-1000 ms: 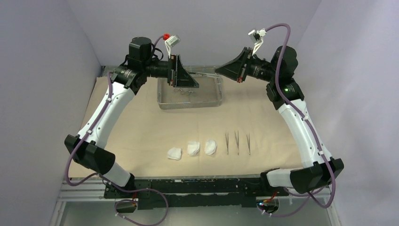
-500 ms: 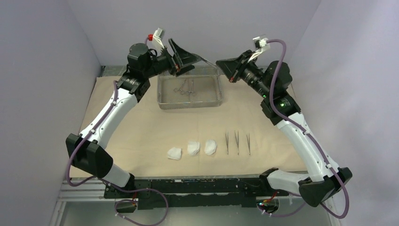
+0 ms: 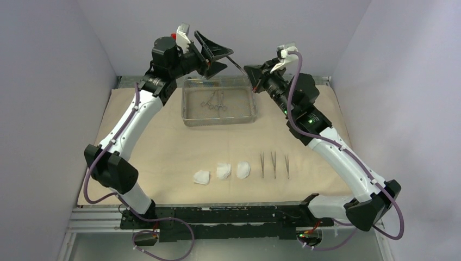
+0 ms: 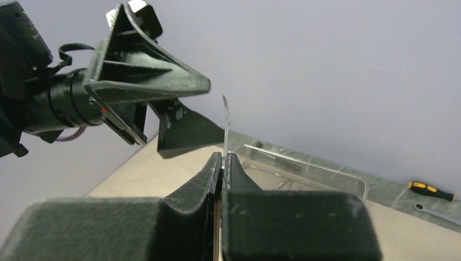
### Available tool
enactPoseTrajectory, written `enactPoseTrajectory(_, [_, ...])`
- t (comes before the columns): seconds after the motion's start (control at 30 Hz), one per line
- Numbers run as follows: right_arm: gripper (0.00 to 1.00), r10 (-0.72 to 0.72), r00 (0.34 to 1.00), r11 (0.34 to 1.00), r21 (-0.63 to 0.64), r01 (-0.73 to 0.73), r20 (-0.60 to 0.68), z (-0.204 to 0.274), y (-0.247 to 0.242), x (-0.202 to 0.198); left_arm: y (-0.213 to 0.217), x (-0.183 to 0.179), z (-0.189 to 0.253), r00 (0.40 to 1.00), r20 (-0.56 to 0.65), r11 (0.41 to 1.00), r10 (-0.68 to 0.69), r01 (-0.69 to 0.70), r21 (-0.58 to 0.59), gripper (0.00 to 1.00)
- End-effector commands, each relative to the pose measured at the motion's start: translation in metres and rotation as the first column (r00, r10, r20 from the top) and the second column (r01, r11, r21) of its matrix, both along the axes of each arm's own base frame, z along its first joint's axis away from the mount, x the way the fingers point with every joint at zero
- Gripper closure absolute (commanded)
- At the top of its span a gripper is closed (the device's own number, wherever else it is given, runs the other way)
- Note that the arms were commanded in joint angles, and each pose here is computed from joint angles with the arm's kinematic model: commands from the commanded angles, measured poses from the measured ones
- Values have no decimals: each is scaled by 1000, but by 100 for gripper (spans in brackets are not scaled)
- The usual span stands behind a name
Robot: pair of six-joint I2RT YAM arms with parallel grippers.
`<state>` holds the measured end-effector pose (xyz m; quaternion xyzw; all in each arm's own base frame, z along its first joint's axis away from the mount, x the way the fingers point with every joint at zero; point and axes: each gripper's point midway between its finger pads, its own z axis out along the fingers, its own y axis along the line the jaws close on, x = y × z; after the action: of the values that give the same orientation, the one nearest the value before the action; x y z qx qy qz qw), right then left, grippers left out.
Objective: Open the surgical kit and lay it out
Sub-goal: Pick up the medical item from the container, then place the medical item in the surgical kit.
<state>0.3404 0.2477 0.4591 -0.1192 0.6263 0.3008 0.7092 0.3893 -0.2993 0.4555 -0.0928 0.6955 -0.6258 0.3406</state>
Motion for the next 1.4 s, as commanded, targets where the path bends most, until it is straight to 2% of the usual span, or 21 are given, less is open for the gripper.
enactPoseTrajectory(0.0, [100, -73, 993, 997, 14, 72, 96, 21, -3, 7, -3, 2, 5, 998, -67, 999, 2, -5, -46, 17])
enactPoseTrajectory(0.3, [100, -49, 995, 999, -13, 50, 84, 3, 17, 8, -11, 3, 6, 988, -140, 989, -64, 44, -143, 56])
enactPoseTrajectory(0.5, [100, -29, 997, 999, -28, 31, 75, -3, 24, 7, -9, 7, -6, 985, -156, 991, -68, 49, -124, 83])
enactPoseTrajectory(0.6, [100, -3, 998, 1000, -31, 5, 61, -6, 28, 5, -6, 8, -17, 985, -158, 995, -65, 52, -83, 100])
enactPoseTrajectory(0.63, [100, 6, 999, 999, -34, -4, 50, -8, 30, 5, -4, 9, -22, 986, -157, 997, -58, 49, -60, 100])
enactPoseTrajectory(0.67, [93, 9, 1000, 999, -40, -8, 30, -12, 31, 5, -3, 9, -27, 987, -153, 998, -52, 48, -34, 100])
enactPoseTrajectory(0.73, [58, 4, 1000, 999, -45, -4, -4, -16, 30, 6, 2, 7, -39, 990, -131, 998, -46, 52, 39, 100])
enactPoseTrajectory(0.77, [45, -1, 1000, 999, -43, 0, -21, -19, 29, 6, 7, 6, -53, 988, -147, 993, -36, 51, 102, 100])
enactPoseTrajectory(0.83, [30, -20, 998, 999, -42, 17, -57, -24, 25, 5, 21, 2, -81, 987, -162, 968, -15, 55, 244, 100])
enactPoseTrajectory(0.87, [27, -28, 997, 999, -45, 24, -71, -27, 22, 4, 30, -1, -98, 986, -168, 945, -1, 56, 324, 100])
enactPoseTrajectory(0.97, [24, -31, 993, 998, -52, 25, -116, -37, 15, -4, 67, -21, -153, 974, -221, 838, 45, 83, 539, 100])
enactPoseTrajectory(1.1, [24, -40, 981, 998, -64, 28, -192, -59, 6, -14, 129, -66, -230, 929, -333, 590, 161, 179, 787, 100])
enactPoseTrajectory(1.13, [24, -48, 975, 997, -73, 33, -215, -66, 3, -15, 142, -80, -245, 911, -366, 536, 189, 216, 816, 100])
enactPoseTrajectory(1.23, [24, -76, 956, 994, -95, 50, -283, -90, -3, -17, 171, -118, -284, 857, -448, 424, 254, 317, 848, 100])
enactPoseTrajectory(1.37, [24, -86, 937, 993, -107, 53, -338, -108, -6, -19, 195, -149, -320, 804, -501, 336, 321, 398, 854, 100])
